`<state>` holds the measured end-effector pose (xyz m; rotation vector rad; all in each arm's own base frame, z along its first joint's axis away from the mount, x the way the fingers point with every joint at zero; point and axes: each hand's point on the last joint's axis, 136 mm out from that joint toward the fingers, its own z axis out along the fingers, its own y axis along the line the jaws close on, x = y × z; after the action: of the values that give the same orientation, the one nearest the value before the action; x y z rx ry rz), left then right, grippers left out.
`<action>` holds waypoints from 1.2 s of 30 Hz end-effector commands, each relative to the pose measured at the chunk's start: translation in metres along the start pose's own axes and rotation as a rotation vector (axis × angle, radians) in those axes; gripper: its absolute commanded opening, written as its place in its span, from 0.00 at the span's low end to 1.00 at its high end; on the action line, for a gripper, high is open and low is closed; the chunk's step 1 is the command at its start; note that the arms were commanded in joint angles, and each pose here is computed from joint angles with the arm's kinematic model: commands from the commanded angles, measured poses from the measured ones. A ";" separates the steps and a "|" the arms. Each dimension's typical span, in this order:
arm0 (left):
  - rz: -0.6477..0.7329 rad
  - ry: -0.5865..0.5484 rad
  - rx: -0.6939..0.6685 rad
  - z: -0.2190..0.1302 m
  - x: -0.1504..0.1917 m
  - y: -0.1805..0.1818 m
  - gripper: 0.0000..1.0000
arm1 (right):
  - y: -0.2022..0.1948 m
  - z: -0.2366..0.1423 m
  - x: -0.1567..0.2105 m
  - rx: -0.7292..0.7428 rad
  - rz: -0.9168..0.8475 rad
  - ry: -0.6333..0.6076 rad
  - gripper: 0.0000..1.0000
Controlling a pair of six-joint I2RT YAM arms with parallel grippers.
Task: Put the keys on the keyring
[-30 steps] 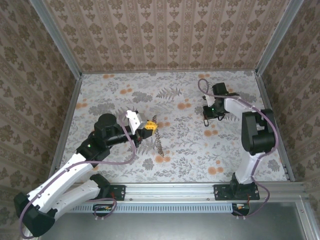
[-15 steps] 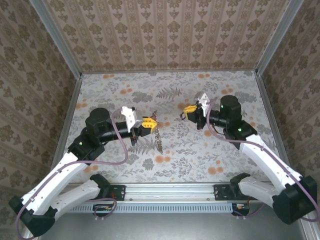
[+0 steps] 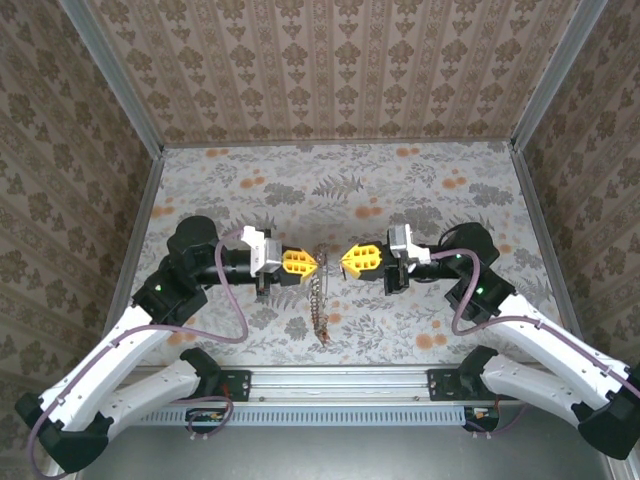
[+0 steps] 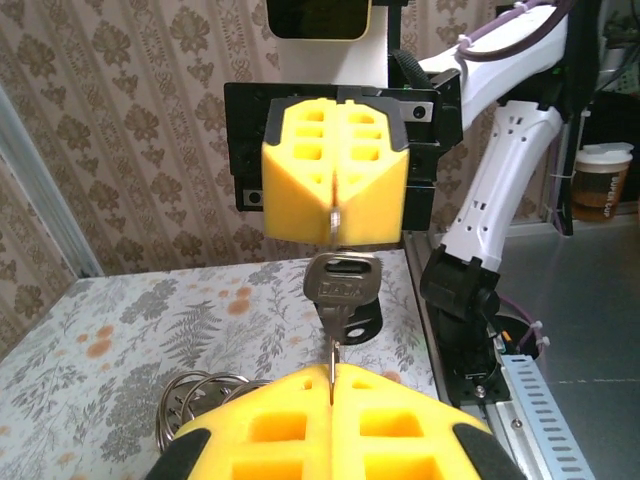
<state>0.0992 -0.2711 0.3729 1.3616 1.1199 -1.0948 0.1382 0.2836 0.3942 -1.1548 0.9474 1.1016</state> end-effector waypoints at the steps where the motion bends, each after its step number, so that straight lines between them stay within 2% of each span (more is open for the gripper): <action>1: 0.085 -0.052 0.061 -0.006 -0.020 -0.016 0.00 | 0.006 0.008 -0.017 0.004 -0.044 -0.081 0.00; 13: 0.115 -0.071 0.057 -0.010 -0.023 -0.019 0.00 | -0.002 0.018 0.001 0.141 -0.013 -0.090 0.00; 36: 0.099 -0.070 0.005 -0.009 -0.018 -0.007 0.00 | 0.008 0.023 0.003 0.189 -0.087 -0.097 0.00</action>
<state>0.0915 -0.2654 0.3757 1.3785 1.0616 -1.0871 0.1301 0.3083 0.3919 -0.9889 0.9178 0.9917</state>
